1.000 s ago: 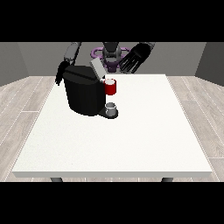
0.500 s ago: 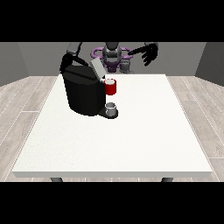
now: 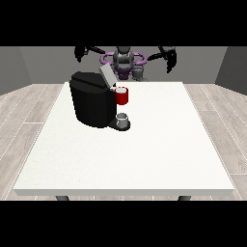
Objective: Insert the coffee pod into the coffee machine and close the lid
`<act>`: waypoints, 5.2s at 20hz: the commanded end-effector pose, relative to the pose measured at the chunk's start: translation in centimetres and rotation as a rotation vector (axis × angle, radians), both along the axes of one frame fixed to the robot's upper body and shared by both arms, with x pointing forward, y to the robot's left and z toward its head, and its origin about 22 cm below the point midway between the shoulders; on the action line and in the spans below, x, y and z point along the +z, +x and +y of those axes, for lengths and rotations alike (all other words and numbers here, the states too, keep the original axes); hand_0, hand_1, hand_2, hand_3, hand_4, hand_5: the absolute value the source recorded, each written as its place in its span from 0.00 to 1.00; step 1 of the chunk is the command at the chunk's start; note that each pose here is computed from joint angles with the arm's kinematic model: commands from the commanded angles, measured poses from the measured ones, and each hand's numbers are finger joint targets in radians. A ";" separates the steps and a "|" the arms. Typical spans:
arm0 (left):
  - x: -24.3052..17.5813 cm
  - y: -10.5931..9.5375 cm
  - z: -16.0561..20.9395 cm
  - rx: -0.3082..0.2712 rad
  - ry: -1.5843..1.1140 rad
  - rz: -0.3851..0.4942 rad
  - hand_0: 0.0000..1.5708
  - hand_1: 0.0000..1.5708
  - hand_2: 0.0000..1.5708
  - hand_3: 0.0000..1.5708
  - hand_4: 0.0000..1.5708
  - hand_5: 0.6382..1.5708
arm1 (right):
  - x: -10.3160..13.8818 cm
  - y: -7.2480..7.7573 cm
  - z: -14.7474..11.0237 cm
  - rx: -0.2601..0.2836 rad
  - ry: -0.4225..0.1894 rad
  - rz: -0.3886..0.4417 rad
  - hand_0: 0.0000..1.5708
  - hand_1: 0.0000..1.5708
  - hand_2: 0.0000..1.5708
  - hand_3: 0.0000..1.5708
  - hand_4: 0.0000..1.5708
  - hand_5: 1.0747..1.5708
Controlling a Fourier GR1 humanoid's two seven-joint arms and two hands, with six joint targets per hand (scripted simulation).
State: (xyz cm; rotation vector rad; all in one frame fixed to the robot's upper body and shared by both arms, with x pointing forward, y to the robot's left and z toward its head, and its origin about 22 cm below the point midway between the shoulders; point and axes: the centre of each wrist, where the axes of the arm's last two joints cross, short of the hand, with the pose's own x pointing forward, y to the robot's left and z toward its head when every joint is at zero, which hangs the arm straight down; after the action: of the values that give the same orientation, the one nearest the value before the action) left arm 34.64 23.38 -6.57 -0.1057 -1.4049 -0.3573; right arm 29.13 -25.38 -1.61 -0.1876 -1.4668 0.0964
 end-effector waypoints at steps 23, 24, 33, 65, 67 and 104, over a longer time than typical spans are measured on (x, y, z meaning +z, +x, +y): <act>6.9 -2.4 -0.6 0.030 -0.072 -0.232 0.00 0.00 0.00 0.00 0.19 1.00 | 7.2 7.8 -1.3 0.034 0.122 -0.051 0.00 0.00 0.00 0.00 0.04 1.00; 7.1 -2.9 0.7 0.008 -0.053 -0.194 0.00 0.00 0.00 0.00 0.23 1.00 | 6.7 7.7 -1.1 0.037 0.095 -0.026 0.00 0.00 0.00 0.00 0.00 1.00; 8.7 -3.9 2.9 0.082 -0.053 -0.261 0.00 0.00 0.00 0.00 0.23 1.00 | 7.6 9.0 2.2 0.143 0.094 -0.090 0.00 0.00 0.00 0.00 0.00 1.00; 9.9 -3.7 0.2 0.002 -0.031 -0.369 0.00 0.00 0.00 0.00 0.23 1.00 | 20.7 12.1 10.2 0.270 -0.170 -0.337 0.00 0.00 0.00 0.00 0.13 1.00; 11.5 -2.7 -0.9 -0.008 -0.034 -0.393 0.00 0.00 0.00 0.00 0.25 1.00 | 22.4 12.0 9.9 0.250 -0.190 -0.355 0.00 0.00 0.00 0.00 0.19 1.00; 16.5 -1.7 -0.2 -0.102 -0.073 -0.503 0.00 0.00 0.00 0.00 0.21 1.00 | 29.5 15.5 13.8 0.333 -0.190 -0.537 0.00 0.00 0.00 0.00 0.00 1.00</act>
State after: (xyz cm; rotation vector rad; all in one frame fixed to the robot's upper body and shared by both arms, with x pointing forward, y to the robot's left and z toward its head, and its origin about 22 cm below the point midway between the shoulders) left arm 32.90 23.31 9.28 -0.1756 -1.9094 -0.4554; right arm 44.42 -11.27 28.04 -0.1803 -2.0003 0.4567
